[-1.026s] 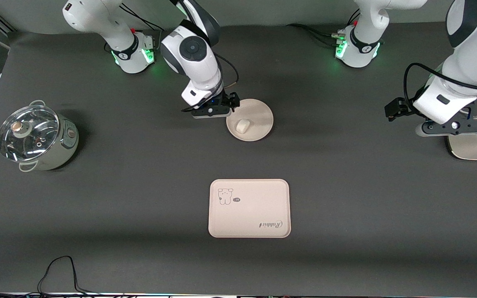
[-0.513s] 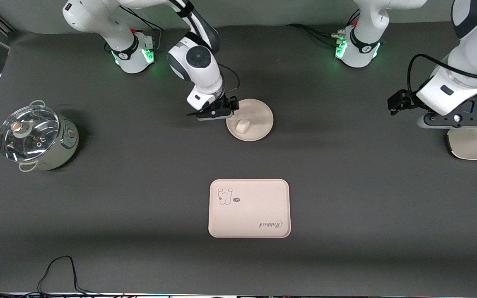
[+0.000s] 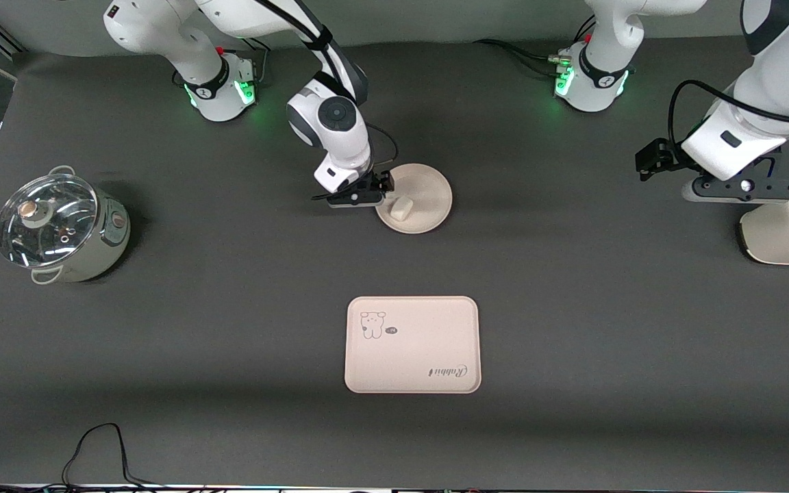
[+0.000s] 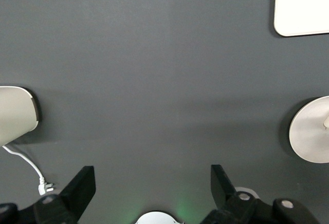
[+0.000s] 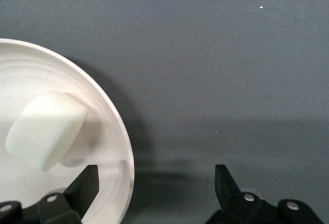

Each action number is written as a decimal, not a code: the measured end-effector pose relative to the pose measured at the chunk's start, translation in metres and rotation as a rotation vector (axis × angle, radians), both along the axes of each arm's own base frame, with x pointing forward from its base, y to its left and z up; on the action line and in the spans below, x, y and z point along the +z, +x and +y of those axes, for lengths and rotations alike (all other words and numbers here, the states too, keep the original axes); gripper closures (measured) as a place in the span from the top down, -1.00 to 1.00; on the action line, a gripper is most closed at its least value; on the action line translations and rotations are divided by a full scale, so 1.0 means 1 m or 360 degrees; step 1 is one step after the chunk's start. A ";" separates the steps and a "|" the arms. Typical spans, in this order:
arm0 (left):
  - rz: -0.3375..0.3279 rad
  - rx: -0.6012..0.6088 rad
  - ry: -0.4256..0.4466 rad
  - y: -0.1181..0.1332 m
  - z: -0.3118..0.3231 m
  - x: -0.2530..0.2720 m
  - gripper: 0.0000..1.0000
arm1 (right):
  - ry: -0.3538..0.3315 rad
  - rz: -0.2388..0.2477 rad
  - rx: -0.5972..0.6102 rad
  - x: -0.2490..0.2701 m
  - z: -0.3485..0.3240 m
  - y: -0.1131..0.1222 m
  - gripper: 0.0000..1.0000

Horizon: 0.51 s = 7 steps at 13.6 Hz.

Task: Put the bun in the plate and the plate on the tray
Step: 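Close the right gripper on the plate rim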

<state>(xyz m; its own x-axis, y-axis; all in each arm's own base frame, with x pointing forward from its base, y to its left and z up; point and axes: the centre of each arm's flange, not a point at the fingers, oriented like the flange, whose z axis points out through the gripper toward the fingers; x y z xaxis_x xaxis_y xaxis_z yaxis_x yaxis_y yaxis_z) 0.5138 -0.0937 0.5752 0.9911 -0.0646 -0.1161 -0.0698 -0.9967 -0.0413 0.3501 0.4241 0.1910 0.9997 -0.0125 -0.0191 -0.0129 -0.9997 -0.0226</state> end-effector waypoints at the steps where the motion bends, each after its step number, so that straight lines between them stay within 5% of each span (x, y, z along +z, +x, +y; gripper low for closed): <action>1: 0.0004 0.0000 -0.0001 0.000 0.000 -0.001 1.00 | 0.0002 0.0000 0.0003 -0.002 0.003 0.001 1.00; 7: 0.0011 -0.0001 -0.0020 -0.001 -0.002 -0.002 1.00 | 0.0016 -0.0006 0.0012 -0.011 0.012 -0.002 0.73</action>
<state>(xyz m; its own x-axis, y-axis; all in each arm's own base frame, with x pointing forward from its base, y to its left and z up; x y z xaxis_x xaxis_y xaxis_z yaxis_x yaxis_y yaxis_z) 0.5131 -0.0955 0.5736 0.9903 -0.0670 -0.1218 -0.0709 -0.9971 -0.0280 0.3485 0.4362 0.1801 0.9999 -0.0050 -0.0153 -0.0055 -0.9994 -0.0328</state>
